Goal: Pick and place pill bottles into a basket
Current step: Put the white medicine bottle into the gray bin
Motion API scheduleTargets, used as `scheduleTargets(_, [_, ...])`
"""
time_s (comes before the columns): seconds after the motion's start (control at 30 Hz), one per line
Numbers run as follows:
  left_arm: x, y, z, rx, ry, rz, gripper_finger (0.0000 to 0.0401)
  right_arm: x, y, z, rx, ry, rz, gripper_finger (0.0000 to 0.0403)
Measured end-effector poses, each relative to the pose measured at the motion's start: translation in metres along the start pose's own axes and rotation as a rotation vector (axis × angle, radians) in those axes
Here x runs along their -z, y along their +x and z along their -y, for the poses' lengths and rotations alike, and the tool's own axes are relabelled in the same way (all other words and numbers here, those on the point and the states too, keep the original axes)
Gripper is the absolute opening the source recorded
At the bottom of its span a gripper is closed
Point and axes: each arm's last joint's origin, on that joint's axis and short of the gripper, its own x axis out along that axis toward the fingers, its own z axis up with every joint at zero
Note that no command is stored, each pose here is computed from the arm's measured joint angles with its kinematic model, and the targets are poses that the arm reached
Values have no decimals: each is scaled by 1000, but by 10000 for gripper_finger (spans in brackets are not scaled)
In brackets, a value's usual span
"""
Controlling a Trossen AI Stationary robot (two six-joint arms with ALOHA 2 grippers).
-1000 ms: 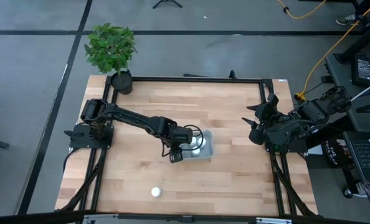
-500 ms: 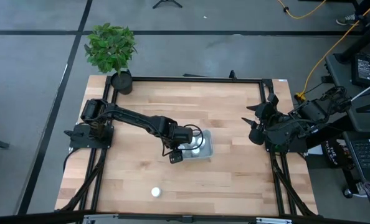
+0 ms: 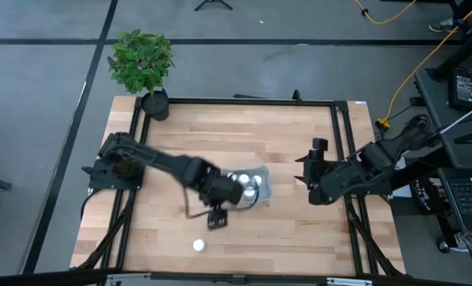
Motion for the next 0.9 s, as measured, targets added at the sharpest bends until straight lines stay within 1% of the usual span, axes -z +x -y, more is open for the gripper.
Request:
scheduleTargets(0.13, [26, -1, 38, 33, 0, -27, 267, -1, 4, -2, 46, -53, -5, 225])
scheduleTargets(0.23, [50, 1, 62, 19, 14, -47, 265, -2, 3, 0, 86, -58, 16, 225])
scheduleTargets(0.3, [65, 6, 72, -39, 56, -25, 266, -3, 3, 2, 105, -67, 26, 225])
scheduleTargets(0.37, [79, 12, 80, -106, 66, 7, 269, -5, 4, 6, 121, -74, 37, 225])
scheduleTargets(0.43, [89, 18, 84, -130, 33, 11, 275, -6, 6, 8, 130, -71, 37, 225])
scheduleTargets(0.6, [105, 39, 82, -175, -81, -21, 300, -9, 9, 13, 145, -26, 44, 225])
scheduleTargets(0.73, [112, 53, 83, -161, -89, -27, 332, -10, 10, 14, 141, 3, 50, 225])
scheduleTargets(0.8, [116, 59, 83, -156, -82, -28, 349, -10, 10, 13, 120, 8, 52, 225])
scheduleTargets(0.9, [119, 71, 83, -128, -81, -17, 373, -11, 10, 13, 115, 36, 57, 225])
